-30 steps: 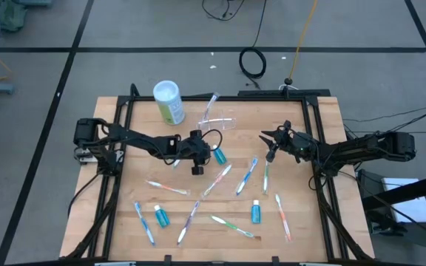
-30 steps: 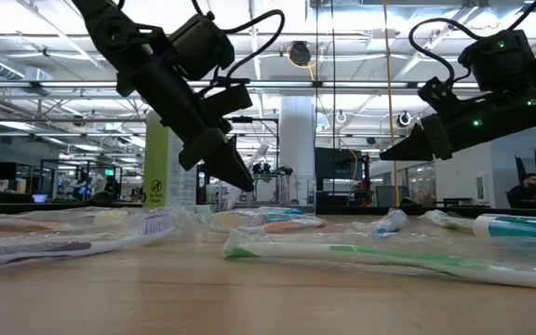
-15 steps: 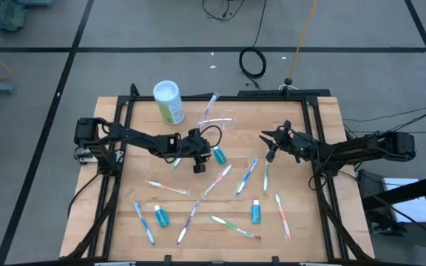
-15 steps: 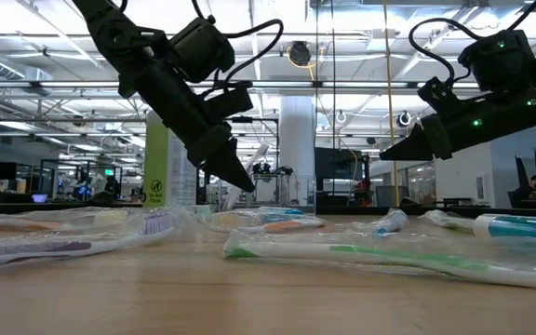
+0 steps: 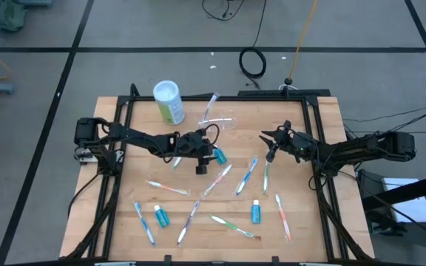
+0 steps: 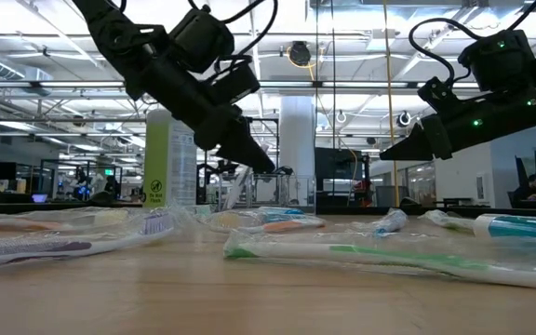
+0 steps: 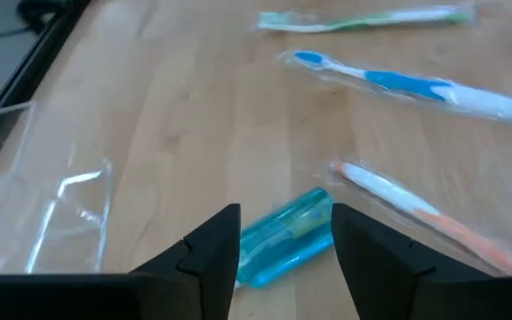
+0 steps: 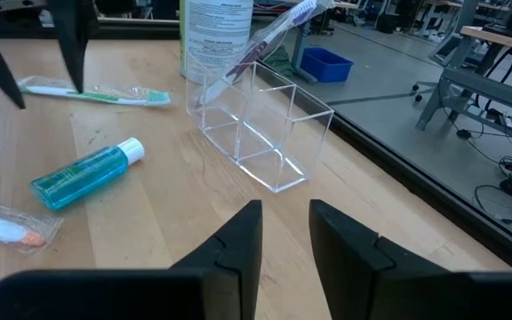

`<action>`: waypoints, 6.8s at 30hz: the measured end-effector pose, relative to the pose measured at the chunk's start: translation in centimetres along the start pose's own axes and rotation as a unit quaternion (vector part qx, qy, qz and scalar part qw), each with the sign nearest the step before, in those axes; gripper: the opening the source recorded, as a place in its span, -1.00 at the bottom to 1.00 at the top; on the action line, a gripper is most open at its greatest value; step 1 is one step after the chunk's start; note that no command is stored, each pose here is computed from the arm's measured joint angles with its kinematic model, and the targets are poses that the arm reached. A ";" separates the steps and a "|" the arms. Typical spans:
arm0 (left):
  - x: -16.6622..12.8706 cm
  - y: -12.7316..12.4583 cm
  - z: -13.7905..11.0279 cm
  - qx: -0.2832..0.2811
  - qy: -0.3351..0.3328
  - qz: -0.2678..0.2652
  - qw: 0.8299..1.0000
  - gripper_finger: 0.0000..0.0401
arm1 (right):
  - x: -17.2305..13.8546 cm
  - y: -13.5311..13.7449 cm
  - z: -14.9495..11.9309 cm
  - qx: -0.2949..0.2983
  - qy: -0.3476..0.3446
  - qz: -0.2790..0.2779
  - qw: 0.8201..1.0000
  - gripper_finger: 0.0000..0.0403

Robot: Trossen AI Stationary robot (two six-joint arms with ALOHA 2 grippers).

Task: Pick & Place toothbrushing station
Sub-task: Put the top blue mouthwash into the transparent organizer

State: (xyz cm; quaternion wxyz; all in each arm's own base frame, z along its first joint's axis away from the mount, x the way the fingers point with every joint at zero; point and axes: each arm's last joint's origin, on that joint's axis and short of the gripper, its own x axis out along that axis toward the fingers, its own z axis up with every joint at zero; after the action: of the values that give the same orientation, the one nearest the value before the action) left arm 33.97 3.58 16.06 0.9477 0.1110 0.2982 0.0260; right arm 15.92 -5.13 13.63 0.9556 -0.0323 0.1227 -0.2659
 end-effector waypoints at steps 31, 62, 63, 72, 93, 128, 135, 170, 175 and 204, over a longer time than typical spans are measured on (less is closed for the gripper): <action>1.4 3.9 -2.7 -0.021 -0.009 -0.085 0.996 -0.08 | 0.0 0.0 0.0 0.000 0.000 0.000 1.000 -0.57; 3.5 6.0 -6.5 -0.035 0.020 -0.107 0.993 -0.08 | 0.0 0.0 0.0 0.001 -0.003 0.000 1.000 -0.57; 3.4 6.0 -6.8 -0.046 0.032 -0.111 0.992 -0.08 | 0.0 0.0 0.0 0.001 -0.003 0.000 1.000 -0.57; 3.5 5.5 -6.7 -0.047 0.033 -0.119 0.991 -0.08 | 0.0 0.0 0.1 0.002 -0.005 0.000 1.000 -0.57; 4.1 1.7 -3.6 -0.302 -0.013 0.135 0.944 -0.08 | 0.0 0.0 0.1 0.001 -0.005 0.000 1.000 -0.57; 8.4 -2.5 -0.3 -0.280 0.122 0.325 0.895 -0.08 | 0.0 0.0 0.1 0.001 -0.004 -0.001 1.000 -0.57; 8.4 -2.1 -0.6 -0.249 0.156 0.297 0.908 -0.08 | 0.0 0.0 0.1 0.001 -0.003 -0.001 1.000 -0.57; 8.3 -1.6 -1.1 -0.232 0.203 0.231 0.923 -0.58 | 0.0 0.0 0.1 0.001 -0.003 0.000 1.000 -0.57; 6.9 -2.0 0.0 -0.174 0.218 0.209 0.937 -0.54 | 0.0 0.0 0.0 0.000 -0.001 0.000 1.000 -0.57; -0.4 5.4 9.1 0.402 0.328 0.165 0.839 -0.57 | 0.0 0.0 -0.1 -0.001 0.004 0.000 1.000 -0.57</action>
State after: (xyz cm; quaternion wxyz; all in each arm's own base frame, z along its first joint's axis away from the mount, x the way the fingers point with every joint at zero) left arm 38.92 7.06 24.79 0.6484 0.5144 0.5533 0.0944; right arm 15.88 -5.12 13.52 0.9551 -0.0325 0.1271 -0.2657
